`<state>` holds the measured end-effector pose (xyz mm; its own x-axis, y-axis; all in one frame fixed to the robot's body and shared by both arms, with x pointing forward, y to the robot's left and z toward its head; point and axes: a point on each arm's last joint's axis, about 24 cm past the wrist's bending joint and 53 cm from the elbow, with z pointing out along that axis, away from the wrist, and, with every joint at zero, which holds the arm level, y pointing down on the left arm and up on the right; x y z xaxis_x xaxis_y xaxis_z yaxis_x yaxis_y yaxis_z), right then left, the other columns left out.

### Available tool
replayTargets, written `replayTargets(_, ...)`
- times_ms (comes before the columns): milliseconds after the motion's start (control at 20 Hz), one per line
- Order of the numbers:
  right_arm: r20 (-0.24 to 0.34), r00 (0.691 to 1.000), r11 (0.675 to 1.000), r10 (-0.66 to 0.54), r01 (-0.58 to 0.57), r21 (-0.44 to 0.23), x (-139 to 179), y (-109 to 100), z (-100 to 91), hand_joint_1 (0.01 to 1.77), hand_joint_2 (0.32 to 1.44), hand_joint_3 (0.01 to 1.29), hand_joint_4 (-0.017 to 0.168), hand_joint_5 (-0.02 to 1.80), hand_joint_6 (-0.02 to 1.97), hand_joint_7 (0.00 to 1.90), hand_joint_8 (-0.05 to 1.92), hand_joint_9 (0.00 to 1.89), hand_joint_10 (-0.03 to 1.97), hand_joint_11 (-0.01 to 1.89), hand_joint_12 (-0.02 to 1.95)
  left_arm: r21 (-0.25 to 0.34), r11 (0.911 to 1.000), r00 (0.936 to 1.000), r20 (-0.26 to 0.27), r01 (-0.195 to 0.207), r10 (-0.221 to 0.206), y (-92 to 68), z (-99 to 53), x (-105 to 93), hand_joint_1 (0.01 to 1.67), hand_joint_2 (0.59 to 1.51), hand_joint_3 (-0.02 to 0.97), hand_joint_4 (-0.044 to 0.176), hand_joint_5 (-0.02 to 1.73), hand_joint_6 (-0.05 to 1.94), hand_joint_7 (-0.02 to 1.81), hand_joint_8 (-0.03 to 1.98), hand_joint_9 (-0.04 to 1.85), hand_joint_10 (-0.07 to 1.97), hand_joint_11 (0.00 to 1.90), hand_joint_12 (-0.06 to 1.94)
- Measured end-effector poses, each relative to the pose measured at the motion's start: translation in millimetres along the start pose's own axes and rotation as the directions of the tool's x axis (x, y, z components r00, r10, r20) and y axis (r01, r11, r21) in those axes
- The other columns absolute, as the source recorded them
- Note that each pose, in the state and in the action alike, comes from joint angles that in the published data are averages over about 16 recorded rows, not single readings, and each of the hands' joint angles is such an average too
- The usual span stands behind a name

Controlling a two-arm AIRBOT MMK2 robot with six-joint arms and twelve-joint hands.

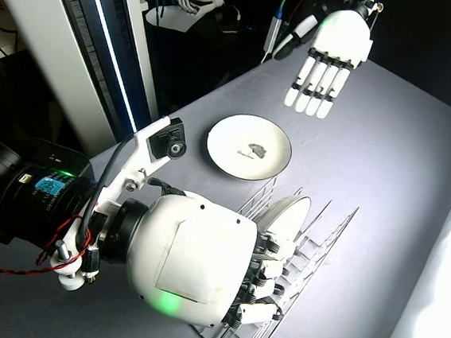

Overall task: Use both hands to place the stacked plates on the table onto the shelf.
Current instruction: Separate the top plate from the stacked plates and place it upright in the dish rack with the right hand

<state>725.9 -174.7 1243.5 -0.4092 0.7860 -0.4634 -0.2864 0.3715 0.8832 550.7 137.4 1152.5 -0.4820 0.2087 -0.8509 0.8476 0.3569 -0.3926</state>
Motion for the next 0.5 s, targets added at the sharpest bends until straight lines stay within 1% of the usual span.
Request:
replayTargets(100, -0.002, 1.000, 1.000, -0.012, 0.012, -0.006, 0.4, 2.4, 0.8, 1.23, 1.06, 0.01, 0.001, 0.70, 0.81, 0.82, 0.62, 0.79, 0.54, 0.42, 1.36, 0.024, 0.9997, 0.9996, -0.026, 0.009, -0.008, -5.0, 2.9, 9.8, 0.02, 1.132, 0.020, -0.001, 0.05, 0.01, 0.07, 0.02, 0.04, 0.01, 0.02, 0.01)
replayTargets(200, -0.005, 1.000, 1.000, -0.027, 0.027, -0.014, 1.3, 5.5, 1.9, 1.20, 1.06, 0.01, -0.001, 0.67, 0.67, 0.80, 0.48, 0.76, 0.50, 0.37, 1.37, 0.042, 0.9991, 0.9986, -0.052, 0.011, -0.009, -8.9, 6.5, 20.2, 0.02, 1.133, 0.020, -0.002, 0.05, 0.01, 0.07, 0.02, 0.05, 0.01, 0.03, 0.01)
replayTargets(350, -0.011, 0.998, 0.997, -0.068, 0.067, -0.043, 3.2, 15.6, 4.1, 1.16, 1.05, 0.01, -0.004, 0.62, 0.46, 0.76, 0.26, 0.67, 0.53, 0.27, 1.40, 0.055, 0.9985, 0.9963, -0.086, 0.009, -0.004, -12.5, 12.6, 34.7, 0.02, 1.135, 0.021, -0.003, 0.07, 0.01, 0.09, 0.02, 0.07, 0.01, 0.04, 0.03)
replayTargets(500, -0.018, 0.991, 0.987, -0.133, 0.130, -0.097, 6.8, 33.0, 6.3, 1.12, 1.04, 0.01, -0.005, 0.57, 0.28, 0.72, 0.07, 0.57, 0.58, 0.17, 1.44, 0.058, 0.9983, 0.9942, -0.107, -0.002, 0.008, -14.3, 18.8, 44.9, 0.02, 1.136, 0.021, -0.003, 0.09, 0.01, 0.11, 0.02, 0.09, 0.01, 0.05, 0.04)
